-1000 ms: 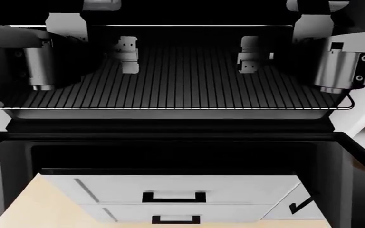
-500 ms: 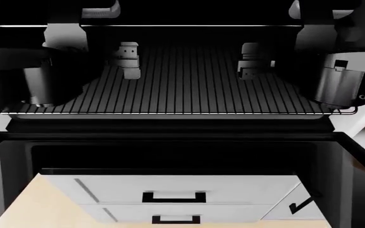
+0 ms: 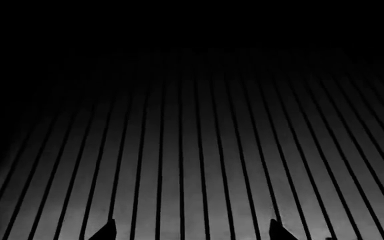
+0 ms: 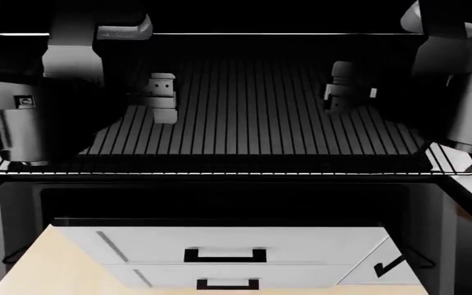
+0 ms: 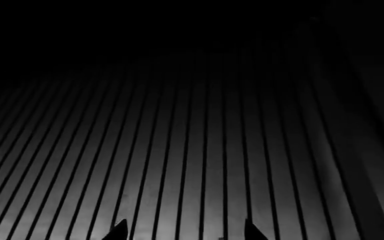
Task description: Fully slide the bottom oven rack out.
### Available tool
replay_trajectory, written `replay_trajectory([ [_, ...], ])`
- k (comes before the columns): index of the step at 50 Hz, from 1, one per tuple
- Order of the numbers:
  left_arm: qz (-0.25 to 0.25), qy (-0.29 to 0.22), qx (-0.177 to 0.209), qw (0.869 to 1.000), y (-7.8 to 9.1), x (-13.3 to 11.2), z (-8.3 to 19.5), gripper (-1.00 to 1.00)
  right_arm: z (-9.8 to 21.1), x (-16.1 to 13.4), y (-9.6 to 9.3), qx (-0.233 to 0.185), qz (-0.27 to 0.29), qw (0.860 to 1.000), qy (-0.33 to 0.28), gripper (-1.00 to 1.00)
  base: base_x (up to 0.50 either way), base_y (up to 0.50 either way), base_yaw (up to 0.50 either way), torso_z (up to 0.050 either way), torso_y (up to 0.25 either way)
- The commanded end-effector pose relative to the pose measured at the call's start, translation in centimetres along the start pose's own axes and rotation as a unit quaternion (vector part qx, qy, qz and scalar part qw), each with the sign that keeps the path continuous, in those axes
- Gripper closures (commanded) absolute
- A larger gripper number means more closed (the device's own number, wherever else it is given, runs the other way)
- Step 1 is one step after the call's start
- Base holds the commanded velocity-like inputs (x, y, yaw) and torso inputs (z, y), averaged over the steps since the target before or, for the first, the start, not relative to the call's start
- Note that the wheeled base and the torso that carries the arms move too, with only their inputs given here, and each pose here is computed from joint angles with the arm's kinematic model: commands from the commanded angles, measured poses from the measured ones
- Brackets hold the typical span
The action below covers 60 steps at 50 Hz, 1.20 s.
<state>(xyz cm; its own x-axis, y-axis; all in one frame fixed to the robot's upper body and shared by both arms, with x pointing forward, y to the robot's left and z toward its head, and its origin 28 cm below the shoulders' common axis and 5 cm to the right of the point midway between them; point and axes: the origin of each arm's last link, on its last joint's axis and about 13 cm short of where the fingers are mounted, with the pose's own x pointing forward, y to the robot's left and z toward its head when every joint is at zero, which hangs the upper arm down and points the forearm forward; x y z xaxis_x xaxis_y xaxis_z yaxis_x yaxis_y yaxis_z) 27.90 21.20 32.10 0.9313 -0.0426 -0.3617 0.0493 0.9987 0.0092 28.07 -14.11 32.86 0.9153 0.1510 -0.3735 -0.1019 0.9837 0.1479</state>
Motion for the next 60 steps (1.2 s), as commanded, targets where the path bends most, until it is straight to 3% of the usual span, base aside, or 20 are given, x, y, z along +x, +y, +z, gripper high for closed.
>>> replay_trajectory([
  [1, -0.004, 0.348, 0.087, 0.934, 2.2, 3.4, -9.8, -1.0, -9.1, 0.3, -1.7, -0.089, -0.044, 0.968, 0.231, -1.0, -0.03, 0.0, -0.01, -0.015, -0.022],
  [14, -0.004, 0.375, 0.098, 0.922, 2.2, 2.7, -12.1, -1.0, -11.5, -0.5, -2.1, -0.119, -0.051, 0.957, 0.258, -1.0, -0.04, 0.0, -0.01, -0.018, -0.023],
  [29, 0.007, 0.405, 0.094, 0.909, 2.9, 1.8, -14.9, -1.0, -14.8, -1.3, -2.5, -0.124, -0.047, 0.946, 0.296, -1.0, -0.08, 0.0, -0.01, -0.029, -0.024],
  [43, -0.001, 0.455, 0.108, 0.884, 2.8, 0.3, -18.2, -1.0, -16.8, -2.9, -2.9, -0.132, -0.046, 0.933, 0.332, -1.0, -0.1, 0.0, -0.01, -0.036, -0.018],
  [60, -0.011, 0.47, 0.109, 0.876, 2.6, -2.6, -20.1, -1.0, -18.2, -5.5, -3.2, -0.118, -0.048, 0.932, 0.339, -1.0, -0.11, 0.0, -0.02, -0.037, -0.009],
])
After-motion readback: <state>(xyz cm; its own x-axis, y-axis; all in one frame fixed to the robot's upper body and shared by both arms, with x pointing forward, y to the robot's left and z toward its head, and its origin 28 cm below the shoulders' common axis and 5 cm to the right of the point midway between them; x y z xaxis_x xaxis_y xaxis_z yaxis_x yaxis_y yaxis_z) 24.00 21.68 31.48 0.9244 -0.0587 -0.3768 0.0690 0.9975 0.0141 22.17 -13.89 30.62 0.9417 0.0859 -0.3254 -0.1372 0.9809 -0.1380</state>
